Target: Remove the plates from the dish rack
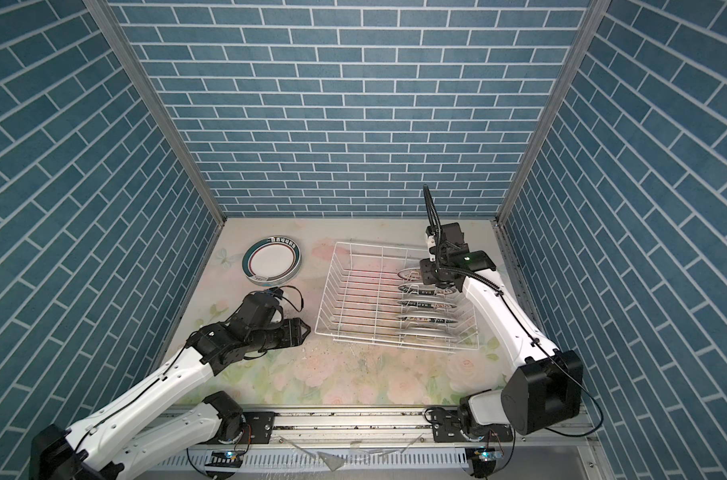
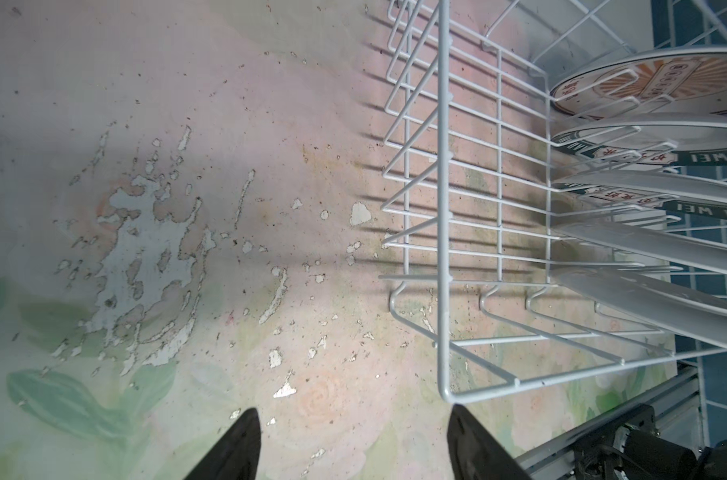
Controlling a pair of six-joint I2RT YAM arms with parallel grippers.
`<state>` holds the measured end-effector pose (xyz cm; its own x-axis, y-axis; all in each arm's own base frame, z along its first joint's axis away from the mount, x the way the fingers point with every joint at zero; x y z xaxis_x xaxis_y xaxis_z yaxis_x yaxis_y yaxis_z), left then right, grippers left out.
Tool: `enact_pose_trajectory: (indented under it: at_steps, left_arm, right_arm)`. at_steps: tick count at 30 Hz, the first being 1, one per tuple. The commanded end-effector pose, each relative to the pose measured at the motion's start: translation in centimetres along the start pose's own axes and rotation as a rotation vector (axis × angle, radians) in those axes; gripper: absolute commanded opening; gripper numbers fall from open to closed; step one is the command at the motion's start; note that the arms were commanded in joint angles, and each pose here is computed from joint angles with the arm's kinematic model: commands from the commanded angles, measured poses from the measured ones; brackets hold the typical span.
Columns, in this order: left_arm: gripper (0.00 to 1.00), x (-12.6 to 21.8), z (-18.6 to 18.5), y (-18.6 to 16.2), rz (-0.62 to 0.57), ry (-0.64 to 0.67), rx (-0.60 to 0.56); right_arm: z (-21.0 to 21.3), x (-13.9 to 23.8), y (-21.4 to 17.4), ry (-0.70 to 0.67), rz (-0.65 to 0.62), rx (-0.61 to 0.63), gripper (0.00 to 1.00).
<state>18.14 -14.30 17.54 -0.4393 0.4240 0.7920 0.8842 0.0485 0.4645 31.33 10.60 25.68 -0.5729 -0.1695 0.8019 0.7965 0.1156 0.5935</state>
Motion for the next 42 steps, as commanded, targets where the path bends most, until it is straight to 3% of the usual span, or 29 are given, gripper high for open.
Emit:
enact_pose_trajectory:
  at_steps: [1,4,12,31,42]
  left_arm:
    - [0.7,-0.5,-2.1,1.9,-0.047,-0.054,-0.023]
    - [0.67,-1.3,-2.9,2.7,-0.047,-0.06,-0.033]
    - [0.42,-3.2,-4.1,4.2,-0.019,-0.058,-0.054]
    - [0.01,-8.0,-5.5,6.9,0.082,0.016,-0.145]
    - [0.0,-10.7,-5.9,11.3,0.097,0.083,-0.201]
  right_arm:
    - [0.0,2.4,2.0,0.016,-0.088,0.01,0.43]
    - [-0.3,2.4,2.0,0.012,-0.092,0.005,0.43]
    - [-0.7,1.9,1.8,0.017,-0.087,0.009,0.43]
    - [-2.8,1.9,-0.4,-0.061,-0.089,-0.015,0.43]
    - [-4.6,2.2,-1.7,-0.209,-0.101,-0.008,0.43]
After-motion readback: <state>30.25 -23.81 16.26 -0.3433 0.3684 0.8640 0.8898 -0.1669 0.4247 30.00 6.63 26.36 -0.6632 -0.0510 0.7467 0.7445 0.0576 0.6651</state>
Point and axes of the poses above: each gripper's point midway between its finger pads, its own x axis back along the fingers, its own z axis along the line the jaws close on, y = z × x, the point moved 6 cm from there along x, back along the fingers, and after that the axes turned 6 degrees about -x, right-handed, at the moved point
